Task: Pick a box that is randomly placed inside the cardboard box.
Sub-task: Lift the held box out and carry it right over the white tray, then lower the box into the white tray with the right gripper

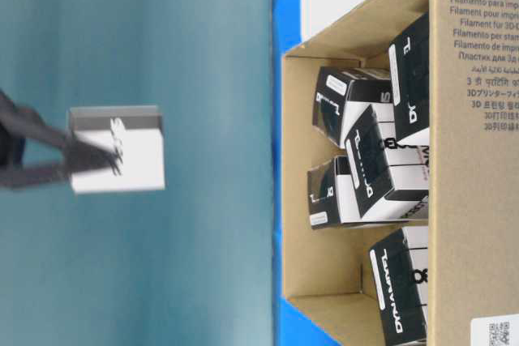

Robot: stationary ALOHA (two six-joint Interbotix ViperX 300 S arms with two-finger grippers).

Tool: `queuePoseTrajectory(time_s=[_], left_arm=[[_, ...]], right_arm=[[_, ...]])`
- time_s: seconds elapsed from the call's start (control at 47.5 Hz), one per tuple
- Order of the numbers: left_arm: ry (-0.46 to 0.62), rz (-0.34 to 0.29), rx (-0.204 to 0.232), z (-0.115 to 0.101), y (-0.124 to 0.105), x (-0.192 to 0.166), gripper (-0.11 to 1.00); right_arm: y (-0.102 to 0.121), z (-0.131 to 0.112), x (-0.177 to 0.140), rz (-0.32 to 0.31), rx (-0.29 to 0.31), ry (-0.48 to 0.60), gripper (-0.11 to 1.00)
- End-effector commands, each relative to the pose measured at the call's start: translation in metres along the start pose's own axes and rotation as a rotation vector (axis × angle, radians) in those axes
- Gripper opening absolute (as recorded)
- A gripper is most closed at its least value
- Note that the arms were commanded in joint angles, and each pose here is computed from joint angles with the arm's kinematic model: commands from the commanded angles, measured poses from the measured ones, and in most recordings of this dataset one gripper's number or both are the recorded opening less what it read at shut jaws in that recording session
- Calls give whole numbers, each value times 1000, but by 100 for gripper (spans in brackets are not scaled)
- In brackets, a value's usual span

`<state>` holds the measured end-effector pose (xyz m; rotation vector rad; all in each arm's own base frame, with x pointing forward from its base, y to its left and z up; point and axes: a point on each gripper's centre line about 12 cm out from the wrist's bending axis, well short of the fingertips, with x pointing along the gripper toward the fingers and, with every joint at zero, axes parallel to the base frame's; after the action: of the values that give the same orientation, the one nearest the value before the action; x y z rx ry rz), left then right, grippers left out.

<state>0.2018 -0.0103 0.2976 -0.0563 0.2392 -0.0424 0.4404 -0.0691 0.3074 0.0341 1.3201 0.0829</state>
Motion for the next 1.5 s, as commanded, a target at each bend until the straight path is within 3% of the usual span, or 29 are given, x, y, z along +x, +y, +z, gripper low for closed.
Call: queuePoseTrajectory(time_s=[0.0,0.358,0.569,1.074,1.474], left_arm=[[-21,-1,0,9,-1,0,-6],[-21,-1,1,9,-1,0,-6],[-20,-1,0,9,-1,0,-6],[-17,-1,0,8,0,1,-6],[-17,-1,1,8,0,1,-6]], right_arm=[[-3,-16,-11,-2,20,1,71],[-19,-77,-4,-13,100,34,71],[-30,-100,3,-46,128,-21,71],[-36,-147,83,-99,-31,-34,71],[-40,-166,129,-109,-26,-24,71]])
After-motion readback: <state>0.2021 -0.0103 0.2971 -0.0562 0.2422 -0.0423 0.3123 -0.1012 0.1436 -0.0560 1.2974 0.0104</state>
